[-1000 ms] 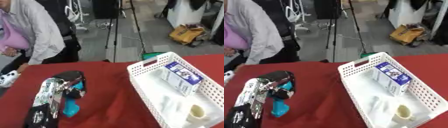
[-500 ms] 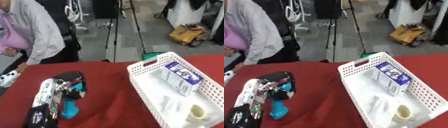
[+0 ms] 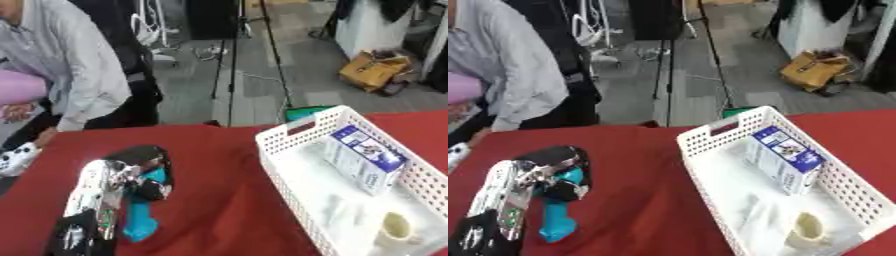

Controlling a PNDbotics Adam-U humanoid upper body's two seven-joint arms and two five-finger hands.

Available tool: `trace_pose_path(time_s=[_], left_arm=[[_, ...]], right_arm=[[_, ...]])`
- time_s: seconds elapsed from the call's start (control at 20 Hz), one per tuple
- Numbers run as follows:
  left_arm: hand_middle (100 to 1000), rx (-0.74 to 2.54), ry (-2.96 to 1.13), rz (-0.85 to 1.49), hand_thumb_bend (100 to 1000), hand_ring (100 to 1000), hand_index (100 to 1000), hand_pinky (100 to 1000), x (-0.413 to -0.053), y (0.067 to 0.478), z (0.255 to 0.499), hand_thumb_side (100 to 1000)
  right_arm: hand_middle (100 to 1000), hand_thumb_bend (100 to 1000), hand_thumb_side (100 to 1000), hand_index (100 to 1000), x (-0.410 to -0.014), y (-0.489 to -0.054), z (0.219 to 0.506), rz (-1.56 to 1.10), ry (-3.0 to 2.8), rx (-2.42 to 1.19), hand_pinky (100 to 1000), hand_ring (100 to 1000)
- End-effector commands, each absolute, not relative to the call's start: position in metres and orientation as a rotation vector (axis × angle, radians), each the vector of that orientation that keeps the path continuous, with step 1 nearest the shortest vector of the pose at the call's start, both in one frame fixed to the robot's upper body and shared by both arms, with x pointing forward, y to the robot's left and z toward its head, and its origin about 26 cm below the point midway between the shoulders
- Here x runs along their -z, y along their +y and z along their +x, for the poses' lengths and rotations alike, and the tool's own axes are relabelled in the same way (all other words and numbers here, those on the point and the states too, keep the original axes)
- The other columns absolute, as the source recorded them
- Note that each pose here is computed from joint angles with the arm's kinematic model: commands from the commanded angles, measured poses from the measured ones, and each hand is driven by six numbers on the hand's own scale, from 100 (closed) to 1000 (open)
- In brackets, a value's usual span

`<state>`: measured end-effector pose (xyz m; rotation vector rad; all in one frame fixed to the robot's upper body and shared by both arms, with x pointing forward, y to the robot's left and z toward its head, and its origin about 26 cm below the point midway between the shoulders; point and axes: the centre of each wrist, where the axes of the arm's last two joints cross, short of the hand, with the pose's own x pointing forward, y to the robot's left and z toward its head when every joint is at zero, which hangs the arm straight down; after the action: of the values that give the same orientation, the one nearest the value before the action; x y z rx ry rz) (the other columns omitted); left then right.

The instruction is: Pick up objects on the table and place them in the box.

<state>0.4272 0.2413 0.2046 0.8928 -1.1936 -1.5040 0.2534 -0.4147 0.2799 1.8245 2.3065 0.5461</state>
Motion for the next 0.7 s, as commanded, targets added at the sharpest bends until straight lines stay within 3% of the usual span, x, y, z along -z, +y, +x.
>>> trace_pose_path(time_s=[0.05, 0.7], left_arm=[[437, 1.599, -1.142, 0.852, 100, 251, 497, 100, -0.205, 0.245, 0.429, 265], [397, 1.619, -1.175, 0.884, 100, 210, 497, 100, -0.220, 0.239, 0.430, 263]], right_arm=[[407, 100, 434, 403, -0.290, -0.416, 0.249, 1.776, 2.284, -0.545, 704, 541], [406, 100, 422, 403, -0.290, -0.416, 0.249, 1.776, 2.284, -0.545, 704, 541]])
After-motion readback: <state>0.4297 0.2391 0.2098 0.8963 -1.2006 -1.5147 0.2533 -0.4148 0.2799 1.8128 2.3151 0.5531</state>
